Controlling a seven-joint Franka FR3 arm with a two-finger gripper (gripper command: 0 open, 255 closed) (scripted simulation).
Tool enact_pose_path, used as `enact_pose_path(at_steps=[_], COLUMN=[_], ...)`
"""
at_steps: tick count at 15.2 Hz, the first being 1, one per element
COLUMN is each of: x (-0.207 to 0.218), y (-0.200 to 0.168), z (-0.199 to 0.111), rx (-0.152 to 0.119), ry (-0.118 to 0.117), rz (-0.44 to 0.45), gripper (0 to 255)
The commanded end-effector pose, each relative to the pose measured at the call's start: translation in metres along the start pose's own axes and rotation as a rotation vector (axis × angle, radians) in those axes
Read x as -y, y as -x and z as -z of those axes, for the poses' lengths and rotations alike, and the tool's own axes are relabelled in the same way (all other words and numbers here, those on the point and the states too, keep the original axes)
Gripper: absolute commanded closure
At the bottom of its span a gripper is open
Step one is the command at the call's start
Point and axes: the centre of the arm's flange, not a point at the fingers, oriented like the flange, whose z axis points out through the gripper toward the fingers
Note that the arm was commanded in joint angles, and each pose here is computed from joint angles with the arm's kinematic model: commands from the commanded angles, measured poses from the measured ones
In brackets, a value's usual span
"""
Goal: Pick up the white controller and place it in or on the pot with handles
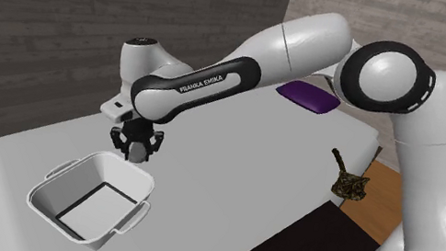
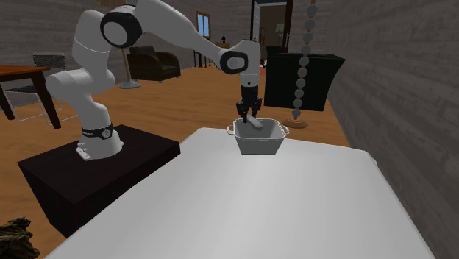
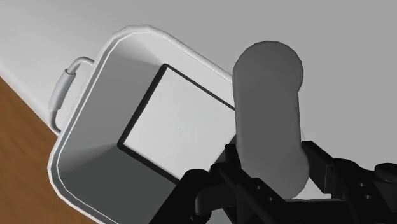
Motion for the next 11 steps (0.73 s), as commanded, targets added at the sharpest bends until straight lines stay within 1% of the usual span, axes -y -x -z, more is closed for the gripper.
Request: enact_pose_path(at_steps=[1,8,9,11], x=[-0.023,-0.1,-0.104,-0.104], y=[-0.017,-0.067,-0.07,-0.07], z=[-0.004,-0.007,-0.007,-0.018], rx=[0.0,0.0,0.0,0.0], ry=[-0.001,-0.001,-0.001,-0.001], rz=[-0.001,-0.001,-0.001,-0.001], gripper=[255,255,255,255])
